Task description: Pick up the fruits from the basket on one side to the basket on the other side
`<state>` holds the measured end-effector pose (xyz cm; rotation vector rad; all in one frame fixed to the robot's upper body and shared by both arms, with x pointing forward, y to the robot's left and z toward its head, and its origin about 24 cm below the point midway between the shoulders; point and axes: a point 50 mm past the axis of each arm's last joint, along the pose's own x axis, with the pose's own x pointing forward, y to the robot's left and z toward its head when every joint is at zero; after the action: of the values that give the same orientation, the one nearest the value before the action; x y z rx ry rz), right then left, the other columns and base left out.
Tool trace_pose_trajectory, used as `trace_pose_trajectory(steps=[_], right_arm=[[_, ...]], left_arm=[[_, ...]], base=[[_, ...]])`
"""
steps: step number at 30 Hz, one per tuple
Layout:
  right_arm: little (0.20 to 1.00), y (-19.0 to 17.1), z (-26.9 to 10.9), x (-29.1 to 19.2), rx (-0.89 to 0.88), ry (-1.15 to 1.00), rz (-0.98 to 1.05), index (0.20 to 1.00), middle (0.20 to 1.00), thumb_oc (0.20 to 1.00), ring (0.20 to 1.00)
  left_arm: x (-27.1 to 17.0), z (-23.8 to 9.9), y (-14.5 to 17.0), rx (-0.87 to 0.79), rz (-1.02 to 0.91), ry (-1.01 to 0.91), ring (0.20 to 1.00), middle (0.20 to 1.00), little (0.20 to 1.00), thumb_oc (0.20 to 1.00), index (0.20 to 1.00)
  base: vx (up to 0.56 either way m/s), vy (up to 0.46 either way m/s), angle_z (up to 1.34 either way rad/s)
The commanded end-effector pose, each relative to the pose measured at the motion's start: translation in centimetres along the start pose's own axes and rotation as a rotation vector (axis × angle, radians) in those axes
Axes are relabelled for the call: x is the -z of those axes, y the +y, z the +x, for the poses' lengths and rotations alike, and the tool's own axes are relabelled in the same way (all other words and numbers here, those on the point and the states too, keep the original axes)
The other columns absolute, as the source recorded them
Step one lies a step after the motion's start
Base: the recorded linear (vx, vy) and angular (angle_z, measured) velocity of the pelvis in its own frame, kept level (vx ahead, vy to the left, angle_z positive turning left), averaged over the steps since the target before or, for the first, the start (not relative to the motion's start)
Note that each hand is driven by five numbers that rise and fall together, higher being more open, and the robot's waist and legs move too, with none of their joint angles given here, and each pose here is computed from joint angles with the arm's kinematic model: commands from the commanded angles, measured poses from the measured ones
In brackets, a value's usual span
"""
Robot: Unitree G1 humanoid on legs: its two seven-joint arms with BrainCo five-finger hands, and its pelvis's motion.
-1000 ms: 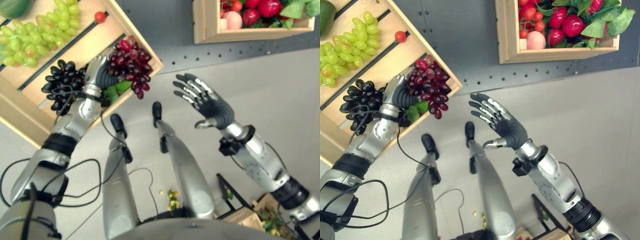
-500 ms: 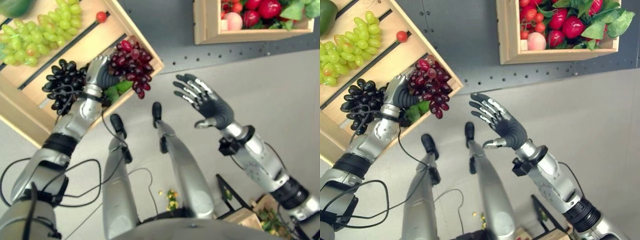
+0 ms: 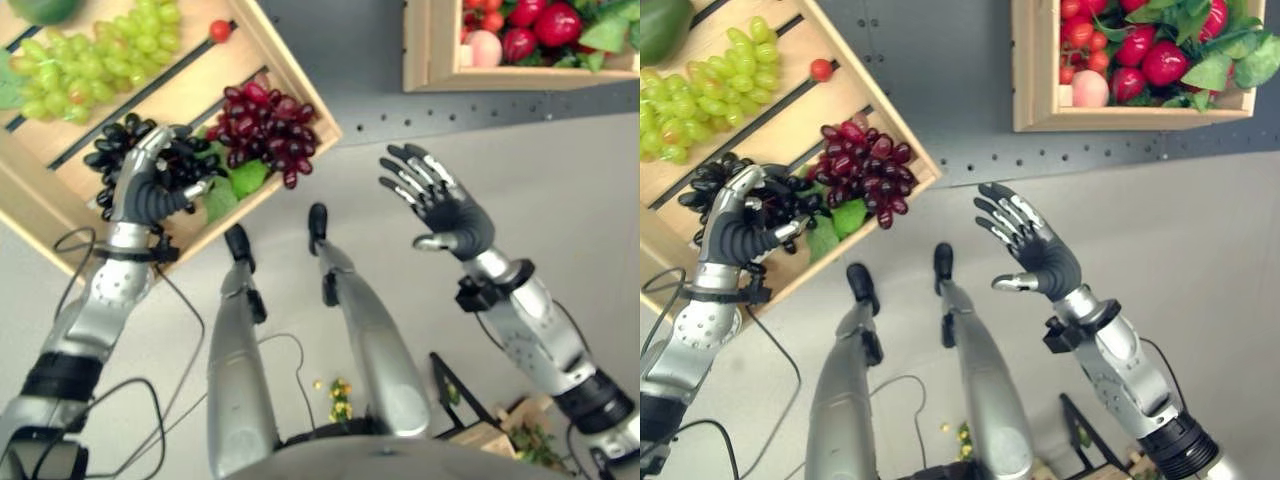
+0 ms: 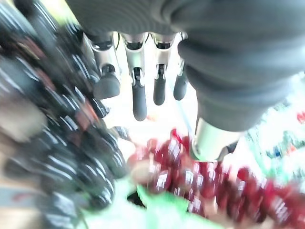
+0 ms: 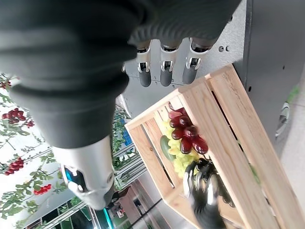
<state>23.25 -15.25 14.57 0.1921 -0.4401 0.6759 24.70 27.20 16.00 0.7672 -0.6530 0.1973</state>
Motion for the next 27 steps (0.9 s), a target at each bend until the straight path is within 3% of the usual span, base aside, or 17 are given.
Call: trace_pose_trajectory(steps=[1,15,16,17,18,27], right_arm=[[1.0,1.3,0.2,-2.7,-0.073,-0.136,-0.041,1.0,1.0,1.0,1.0],[1.0,1.2,0.3,-2.7,-0.06,-0.144,-0.061,1.0,1.0,1.0,1.0],[1.0,1.2,0.3,-2.7,-0.057,-0.146,-0.064,1.0,1.0,1.0,1.0],[1.0,1.2,0.4,-2.7,-0.055,-0.147,-0.068,1.0,1.0,1.0,1.0],[1.0,1.2,0.4,-2.8,-0.055,-0.148,-0.07,1.0,1.0,1.0,1.0],[1.0,1.1,0.7,-2.7,-0.049,-0.152,-0.077,1.0,1.0,1.0,1.0]], left_arm=[[-1.8,-1.2,0.1,-0.035,-0.107,-0.077,0.2,0.2,0.2,0.2,0.2],[-1.9,-2.1,0.1,-0.065,-0.137,-0.051,0.2,0.2,0.2,0.2,0.2],[-2.0,-2.1,0.1,-0.065,-0.137,-0.053,0.413,0.413,0.413,0.413,0.413],[-2.0,-2.0,0.1,-0.067,-0.13,-0.059,0.853,0.853,0.853,0.853,0.853],[-2.0,-1.9,0.1,-0.067,-0.125,-0.061,1.0,1.0,1.0,1.0,1.0],[-2.7,-0.6,0.2,-0.073,0.034,-0.146,1.0,1.0,1.0,1.0,1.0]], base=[[0.0,0.0,0.1],[0.0,-0.002,0.05],[0.0,0.008,0.04],[0.0,0.011,0.03],[0.0,0.012,0.03],[0.0,0.0,0.0]])
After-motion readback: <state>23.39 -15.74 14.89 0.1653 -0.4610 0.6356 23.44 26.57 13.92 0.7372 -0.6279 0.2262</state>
